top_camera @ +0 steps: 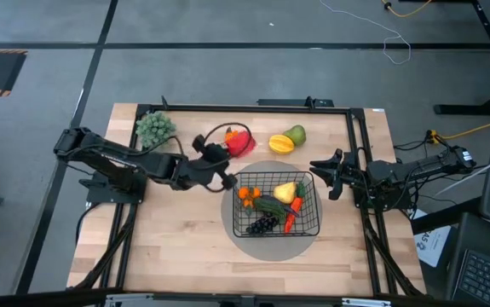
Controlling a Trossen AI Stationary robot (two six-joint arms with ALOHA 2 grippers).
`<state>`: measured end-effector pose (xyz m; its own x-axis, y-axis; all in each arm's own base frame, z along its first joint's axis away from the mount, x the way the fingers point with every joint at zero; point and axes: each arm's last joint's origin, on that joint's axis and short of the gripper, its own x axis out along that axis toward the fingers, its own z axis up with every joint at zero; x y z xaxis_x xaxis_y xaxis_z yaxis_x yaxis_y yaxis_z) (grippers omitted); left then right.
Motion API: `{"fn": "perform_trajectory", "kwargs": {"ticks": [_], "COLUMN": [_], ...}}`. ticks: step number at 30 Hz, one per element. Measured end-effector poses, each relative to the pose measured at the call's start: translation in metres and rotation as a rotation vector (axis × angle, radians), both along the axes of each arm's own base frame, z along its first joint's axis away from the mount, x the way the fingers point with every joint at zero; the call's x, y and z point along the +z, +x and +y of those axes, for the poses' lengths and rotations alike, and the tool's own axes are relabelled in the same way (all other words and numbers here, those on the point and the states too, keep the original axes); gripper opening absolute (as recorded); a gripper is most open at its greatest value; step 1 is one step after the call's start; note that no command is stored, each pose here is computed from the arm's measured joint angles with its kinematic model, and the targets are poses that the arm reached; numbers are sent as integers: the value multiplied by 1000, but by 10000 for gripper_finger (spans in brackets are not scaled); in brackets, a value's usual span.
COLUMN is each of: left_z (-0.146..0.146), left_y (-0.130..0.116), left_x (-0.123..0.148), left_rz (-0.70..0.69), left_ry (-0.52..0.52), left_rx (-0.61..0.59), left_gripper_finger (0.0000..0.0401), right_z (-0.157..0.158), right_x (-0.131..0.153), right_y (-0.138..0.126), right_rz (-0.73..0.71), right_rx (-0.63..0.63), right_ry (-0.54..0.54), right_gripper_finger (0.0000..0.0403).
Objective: Build produce basket
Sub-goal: Put the red bell pepper into the black wire basket, then put the yellow starfruit into the black wire basket
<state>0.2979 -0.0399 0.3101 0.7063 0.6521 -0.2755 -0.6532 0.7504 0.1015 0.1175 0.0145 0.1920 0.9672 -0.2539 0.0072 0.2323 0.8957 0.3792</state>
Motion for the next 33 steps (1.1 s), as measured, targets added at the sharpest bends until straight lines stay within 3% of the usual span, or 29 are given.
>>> {"fn": "perform_trajectory", "kwargs": {"ticks": [11,20,33], "left_z": [-39,-33,-30], "left_y": [8,15,16], "left_x": [15,14,14], "left_rz": [-84,-117,-115], "left_ry": [-74,-77,-77], "left_rx": [-405,-386,-375], "left_gripper_finger": [9,42,46], "right_z": [0,0,0], "right_x": [0,0,0], "right_y": [0,0,0], "right_rz": [1,0,3], "right_rx": [0,0,0], "right_ry": [-4,-1,-2], "right_gripper_finger": [131,131,131]}}
